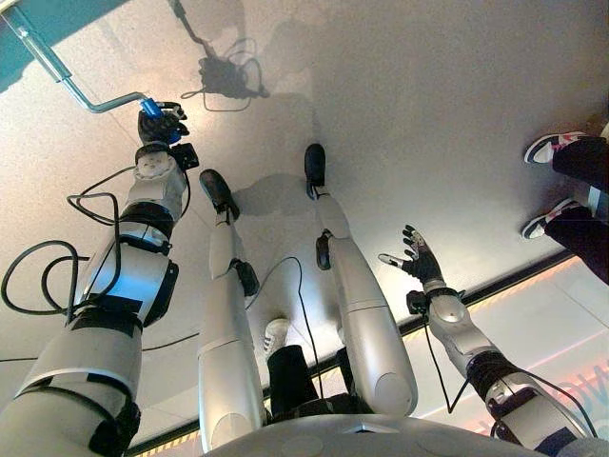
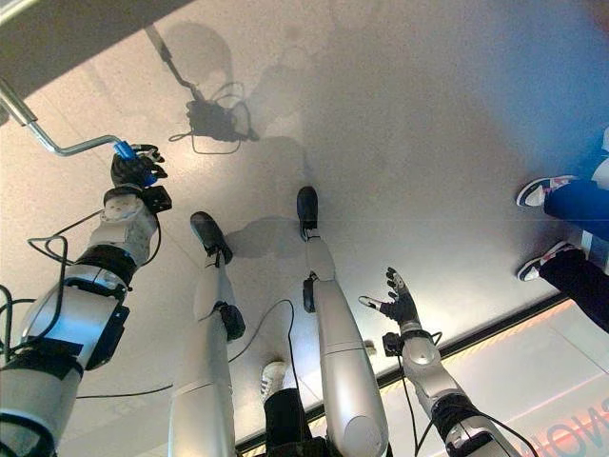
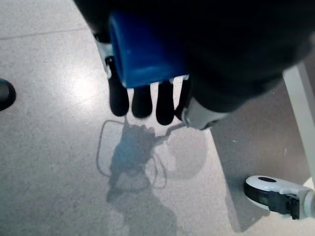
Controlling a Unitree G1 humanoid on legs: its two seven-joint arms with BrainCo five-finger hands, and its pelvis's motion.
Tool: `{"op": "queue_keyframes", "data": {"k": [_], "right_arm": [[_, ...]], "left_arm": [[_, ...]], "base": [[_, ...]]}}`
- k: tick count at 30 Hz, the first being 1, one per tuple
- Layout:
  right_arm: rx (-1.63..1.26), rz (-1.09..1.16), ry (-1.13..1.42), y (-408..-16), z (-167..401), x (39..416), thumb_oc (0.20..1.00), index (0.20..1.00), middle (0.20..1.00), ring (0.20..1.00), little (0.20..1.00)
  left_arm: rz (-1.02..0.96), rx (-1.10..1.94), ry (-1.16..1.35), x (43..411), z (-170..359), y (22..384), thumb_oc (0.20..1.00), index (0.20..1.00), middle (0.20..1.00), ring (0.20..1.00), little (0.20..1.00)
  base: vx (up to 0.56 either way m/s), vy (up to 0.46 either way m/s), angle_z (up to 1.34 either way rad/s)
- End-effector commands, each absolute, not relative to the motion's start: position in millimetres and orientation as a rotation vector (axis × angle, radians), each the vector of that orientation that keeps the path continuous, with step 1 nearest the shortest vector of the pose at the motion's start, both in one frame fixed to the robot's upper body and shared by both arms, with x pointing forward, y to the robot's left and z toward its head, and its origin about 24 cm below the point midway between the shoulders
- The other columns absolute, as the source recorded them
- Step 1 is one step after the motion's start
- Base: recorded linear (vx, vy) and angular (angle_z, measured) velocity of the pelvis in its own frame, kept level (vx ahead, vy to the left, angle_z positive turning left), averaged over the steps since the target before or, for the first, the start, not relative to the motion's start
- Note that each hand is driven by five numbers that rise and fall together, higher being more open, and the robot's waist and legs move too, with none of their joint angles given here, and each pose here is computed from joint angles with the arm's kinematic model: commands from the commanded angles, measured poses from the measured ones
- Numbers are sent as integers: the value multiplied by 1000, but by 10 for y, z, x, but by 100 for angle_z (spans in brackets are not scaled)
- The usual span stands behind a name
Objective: Raise the hospital bed
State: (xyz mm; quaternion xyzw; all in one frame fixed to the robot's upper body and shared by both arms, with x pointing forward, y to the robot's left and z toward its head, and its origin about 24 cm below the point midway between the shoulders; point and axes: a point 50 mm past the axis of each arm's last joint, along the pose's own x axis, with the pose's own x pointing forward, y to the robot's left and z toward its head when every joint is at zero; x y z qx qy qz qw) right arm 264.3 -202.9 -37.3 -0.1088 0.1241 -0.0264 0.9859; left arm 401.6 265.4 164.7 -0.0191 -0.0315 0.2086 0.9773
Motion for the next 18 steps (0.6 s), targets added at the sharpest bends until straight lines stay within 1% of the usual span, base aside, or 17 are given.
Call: {"op": "queue_keyframes", "data": {"k": [1,11,18], "right_arm": [[-238,-81,298,-2191,-501,2393,1000,1000,1000,1000,1000],[-235,-80,313,-2192,-532,2365,1000,1000,1000,1000,1000],[-256,-67,331,-2201,-556,2368,1000,1000,1000,1000,1000]], "left_arm": [[385,-34,-180,4090,2006,2562,200,200,200,200,200],[366,18,-189,4109,2041,2498,200,200,200,200,200],[316,73,-209,4139,2080,2373,200,200,200,200,200]], "base": [[0,0,0],[0,0,0],[-5,11,-1]]}}
